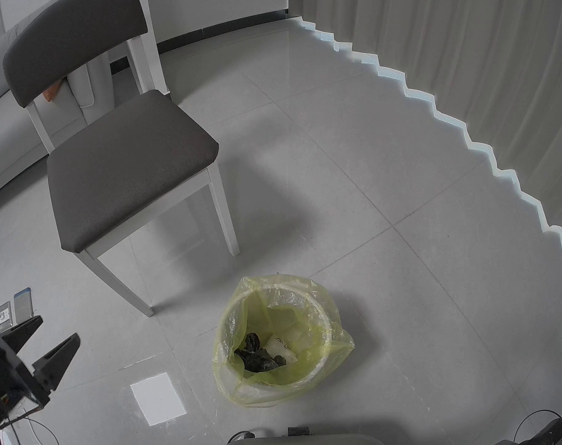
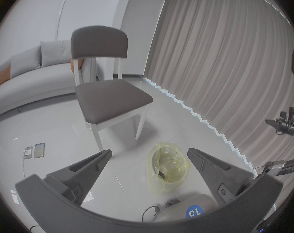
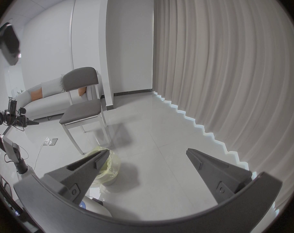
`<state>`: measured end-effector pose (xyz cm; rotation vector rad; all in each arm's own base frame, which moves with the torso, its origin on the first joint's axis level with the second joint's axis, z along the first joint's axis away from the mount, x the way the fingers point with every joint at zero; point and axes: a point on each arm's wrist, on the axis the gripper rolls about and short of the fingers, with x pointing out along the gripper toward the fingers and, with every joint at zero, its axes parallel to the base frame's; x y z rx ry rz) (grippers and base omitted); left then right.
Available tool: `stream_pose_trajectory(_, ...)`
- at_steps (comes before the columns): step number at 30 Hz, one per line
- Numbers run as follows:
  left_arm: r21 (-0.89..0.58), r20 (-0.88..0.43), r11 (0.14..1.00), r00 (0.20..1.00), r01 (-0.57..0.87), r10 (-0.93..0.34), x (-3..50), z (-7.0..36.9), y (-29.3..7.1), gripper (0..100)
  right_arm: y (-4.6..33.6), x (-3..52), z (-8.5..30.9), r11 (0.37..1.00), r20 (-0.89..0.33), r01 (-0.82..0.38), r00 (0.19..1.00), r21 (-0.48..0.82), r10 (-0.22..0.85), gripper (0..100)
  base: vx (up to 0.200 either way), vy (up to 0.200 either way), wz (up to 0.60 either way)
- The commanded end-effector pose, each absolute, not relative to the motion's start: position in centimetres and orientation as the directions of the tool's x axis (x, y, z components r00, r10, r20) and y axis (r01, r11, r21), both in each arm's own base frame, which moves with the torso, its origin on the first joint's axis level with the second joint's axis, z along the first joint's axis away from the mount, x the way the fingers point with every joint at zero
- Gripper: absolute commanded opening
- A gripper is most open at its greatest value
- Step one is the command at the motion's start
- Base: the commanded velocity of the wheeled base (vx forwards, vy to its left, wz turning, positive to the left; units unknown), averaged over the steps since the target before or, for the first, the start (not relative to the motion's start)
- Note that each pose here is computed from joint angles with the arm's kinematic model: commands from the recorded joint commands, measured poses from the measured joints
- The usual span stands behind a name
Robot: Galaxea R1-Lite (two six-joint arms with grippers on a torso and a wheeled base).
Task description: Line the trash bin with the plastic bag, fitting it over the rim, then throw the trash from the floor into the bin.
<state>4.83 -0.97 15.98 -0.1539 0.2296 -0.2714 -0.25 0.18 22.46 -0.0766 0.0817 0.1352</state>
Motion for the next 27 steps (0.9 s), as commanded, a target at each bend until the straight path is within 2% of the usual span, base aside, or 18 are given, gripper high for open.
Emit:
stream_pose_trajectory(1, -0.147, -0.018, 0.966, 0.976, 0.211, -0.216, -1.5, 14.2, -0.4, 100, 0.8, -5.8, 15.8, 0.997, 0.003, -0.08, 0.997, -0.02, 0.08, 100, 0.0, 0.0, 0.0)
stream_pose_trajectory(4, -0.147, -0.015, 0.971, 0.981, 0.189, -0.194, -1.9, 12.4, -0.5, 100, 0.7, -5.9, 15.8, 0.994, 0.008, -0.098, 0.995, 0.049, 0.098, 100, 0.0, 0.0, 0.0)
stream_pose_trajectory(7, -0.144, -0.003, 0.969, 0.98, 0.199, -0.201, -2.3, 11.2, -0.6, 100, 0.2, -6.2, 14.5, 0.98, -0.012, -0.195, 0.981, 0.028, 0.195, 100, 0.0, 0.0, 0.0)
stream_pose_trajectory(11, -0.148, -0.021, 0.976, 0.986, 0.162, -0.166, -2.5, 10.2, -0.6, 100, 0.3, -5.7, 13.1, 0.984, -0.051, -0.175, 0.983, 0.042, 0.177, 100, 0.0, 0.0, 0.0)
stream_pose_trajectory(14, -0.151, -0.043, 0.976, 0.986, 0.154, -0.162, -2.2, 9.4, -0.6, 100, 0.3, -4.6, 10.6, 0.992, -0.087, -0.122, 0.988, 0.041, 0.125, 100, 0.0, 0.0, 0.0)
stream_pose_trajectory(17, -0.15, -0.036, 0.98, 0.99, 0.129, -0.136, -1.9, 8.7, -0.5, 100, 0.1, -3.3, 9.5, 0.998, -0.021, -0.062, 0.998, 0.026, 0.063, 100, 0.0, 0.0, 0.0)
stream_pose_trajectory(21, -0.144, -0.002, 0.986, 0.996, 0.085, -0.086, -1.7, 8.5, -0.4, 100, 0.1, -2.3, 8.7, 0.998, 0.104, -0.055, 0.993, -0.035, 0.058, 100, 0.0, 0.0, 0.0)
stream_pose_trajectory(23, -0.141, 0.0, 0.988, 0.998, 0.07, -0.071, -1.7, 8.5, -0.3, 100, 0.1, -2.3, 8.3, 0.998, 0.069, -0.052, 0.996, -0.042, 0.055, 100, 0.0, 0.0, 0.0)
stream_pose_trajectory(27, -0.07, -0.011, 0.997, 1.0, 0.019, -0.02, -1.7, 8.4, -0.2, 100, 0.1, -2.3, 8.4, 0.997, 0.076, -0.067, 0.995, -0.043, 0.07, 100, 0.0, 0.0, 0.0)
